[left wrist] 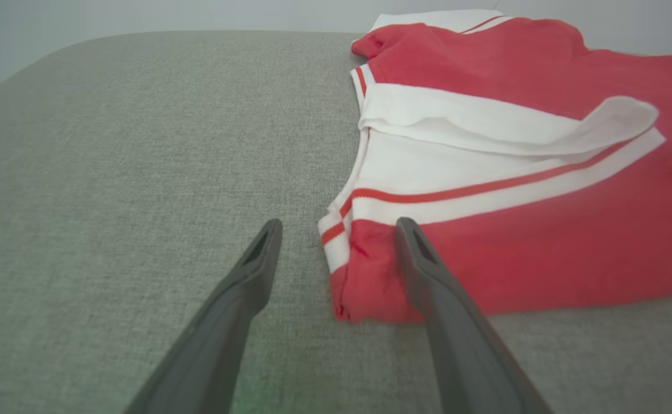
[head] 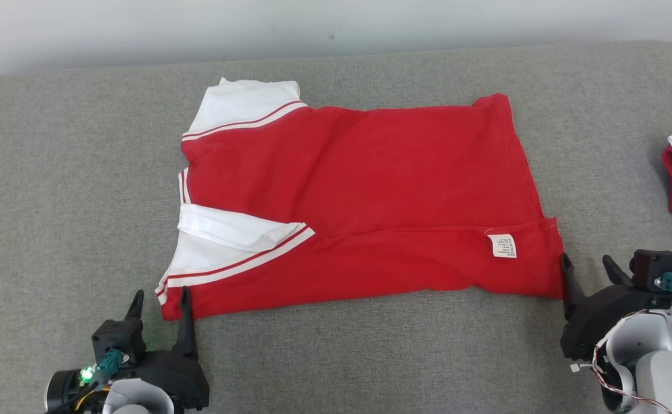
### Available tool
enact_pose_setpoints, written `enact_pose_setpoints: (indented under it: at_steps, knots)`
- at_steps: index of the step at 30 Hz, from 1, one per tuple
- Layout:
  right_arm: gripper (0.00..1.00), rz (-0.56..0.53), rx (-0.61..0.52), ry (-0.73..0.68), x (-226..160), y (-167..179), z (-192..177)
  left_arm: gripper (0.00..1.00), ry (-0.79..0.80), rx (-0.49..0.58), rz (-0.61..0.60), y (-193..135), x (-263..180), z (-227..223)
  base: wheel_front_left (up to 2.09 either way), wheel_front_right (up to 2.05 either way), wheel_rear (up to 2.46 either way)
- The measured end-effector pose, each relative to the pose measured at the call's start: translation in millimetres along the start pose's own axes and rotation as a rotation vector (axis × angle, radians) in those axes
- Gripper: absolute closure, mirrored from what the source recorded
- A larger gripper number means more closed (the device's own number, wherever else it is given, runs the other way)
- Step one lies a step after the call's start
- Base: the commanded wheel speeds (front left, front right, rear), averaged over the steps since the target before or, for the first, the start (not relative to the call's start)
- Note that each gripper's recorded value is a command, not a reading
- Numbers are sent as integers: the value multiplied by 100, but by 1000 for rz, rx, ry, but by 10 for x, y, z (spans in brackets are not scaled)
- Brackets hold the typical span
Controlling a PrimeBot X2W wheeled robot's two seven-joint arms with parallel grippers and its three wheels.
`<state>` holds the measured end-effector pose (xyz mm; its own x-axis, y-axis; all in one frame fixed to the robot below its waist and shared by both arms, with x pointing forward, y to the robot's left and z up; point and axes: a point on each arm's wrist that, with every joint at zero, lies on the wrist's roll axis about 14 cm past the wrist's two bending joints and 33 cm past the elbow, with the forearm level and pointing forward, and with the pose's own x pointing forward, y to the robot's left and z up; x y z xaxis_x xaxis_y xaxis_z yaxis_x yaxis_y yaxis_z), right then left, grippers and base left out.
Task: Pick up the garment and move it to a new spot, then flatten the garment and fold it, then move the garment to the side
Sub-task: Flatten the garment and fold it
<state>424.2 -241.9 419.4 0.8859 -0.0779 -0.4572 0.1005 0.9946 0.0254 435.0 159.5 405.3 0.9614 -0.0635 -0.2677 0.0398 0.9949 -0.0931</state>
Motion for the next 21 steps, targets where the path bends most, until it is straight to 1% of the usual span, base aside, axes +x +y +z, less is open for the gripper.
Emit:
enact_pose_setpoints:
  at_steps: [2,8,14,15,16,17,18,19,20,21]
  knots:
    - [0,-1,-1,27,15,6,-75,0,18,3,5,10,14,-45,0,0,0]
    - [0,43,6,126,80,177,-301,0,71,-3,23,22,32,-166,0,0,0]
    - [0,68,8,158,134,263,-353,0,113,-19,14,9,42,-243,0,0,0]
    - [0,70,9,164,143,271,-358,9,127,-23,11,3,40,-269,0,0,0]
    - [0,73,10,167,152,277,-357,27,135,-26,12,2,38,-282,0,0,0]
    - [0,74,9,169,160,279,-357,69,141,-26,8,-7,39,-291,0,0,0]
    - [27,76,9,176,166,284,-363,100,147,-27,1,-21,40,-299,0,0,0]
    - [67,77,6,178,171,286,-362,100,154,-27,-4,-34,41,-307,0,0,0]
    - [100,80,4,180,174,295,-361,100,156,-29,-12,-55,43,-307,0,0,0]
    - [100,83,3,181,176,307,-356,100,156,-32,-16,-76,44,-305,0,0,0]
